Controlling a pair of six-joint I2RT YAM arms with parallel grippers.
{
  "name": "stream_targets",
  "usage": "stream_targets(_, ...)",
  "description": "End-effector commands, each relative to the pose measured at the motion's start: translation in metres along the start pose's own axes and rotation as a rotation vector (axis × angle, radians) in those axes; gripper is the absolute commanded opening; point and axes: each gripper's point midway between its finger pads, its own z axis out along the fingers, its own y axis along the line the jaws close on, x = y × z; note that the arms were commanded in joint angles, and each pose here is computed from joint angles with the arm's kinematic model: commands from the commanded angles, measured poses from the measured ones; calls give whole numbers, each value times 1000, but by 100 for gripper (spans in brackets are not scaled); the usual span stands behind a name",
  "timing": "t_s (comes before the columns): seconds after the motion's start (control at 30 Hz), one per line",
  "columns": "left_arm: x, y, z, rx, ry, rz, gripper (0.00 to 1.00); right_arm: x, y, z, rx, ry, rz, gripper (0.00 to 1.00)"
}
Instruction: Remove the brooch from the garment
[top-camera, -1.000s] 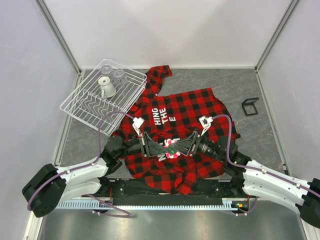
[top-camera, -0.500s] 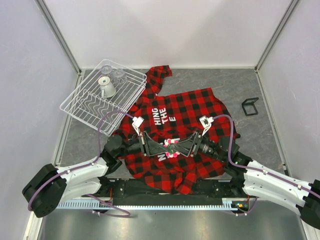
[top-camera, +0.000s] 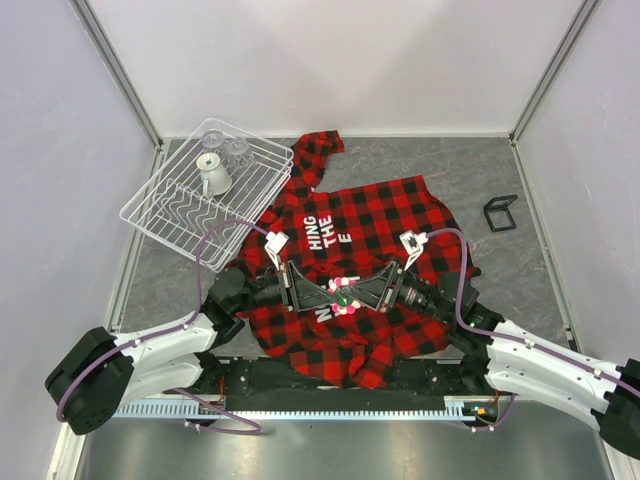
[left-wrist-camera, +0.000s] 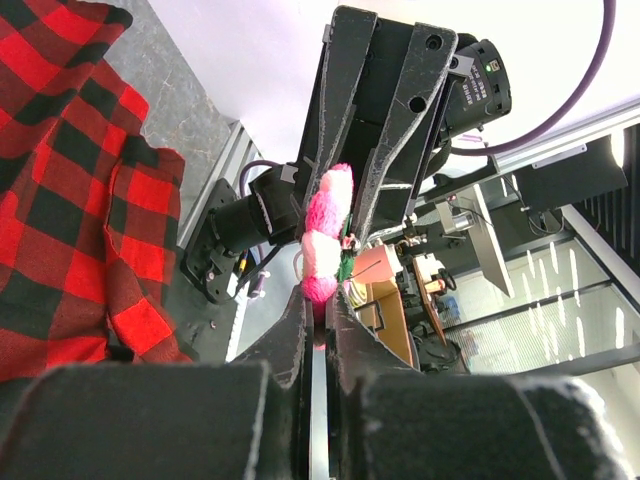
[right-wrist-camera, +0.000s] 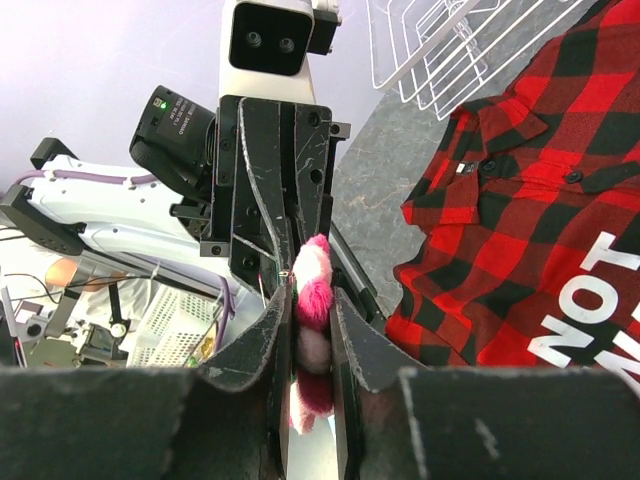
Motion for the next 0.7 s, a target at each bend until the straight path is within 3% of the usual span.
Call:
stream_targets(0.0, -12, -22, 6, 66, -11, 65, 2, -3, 12, 2, -54, 1, -11, 4)
stream_targets(0.07, -12, -23, 6, 66, -13, 63, 2, -5, 13, 3, -58, -12, -8, 0)
stream_targets(0.17, -13, -23, 5, 66, -24, 51, 22, -12, 14, 3, -69, -62, 19, 0)
stream_targets(0.2, -12, -21, 4, 64, -33, 47, 34, -16, 12, 3, -65, -92, 27, 0)
stream_targets(0.3, -13, -22, 3, 75, -53, 44, 48, -25, 9, 2, -76, -166, 53, 0)
stream_targets(0.67, -19, -23, 7, 71, -97, 65, 54, -39, 1, 5, -52, -263, 64, 0)
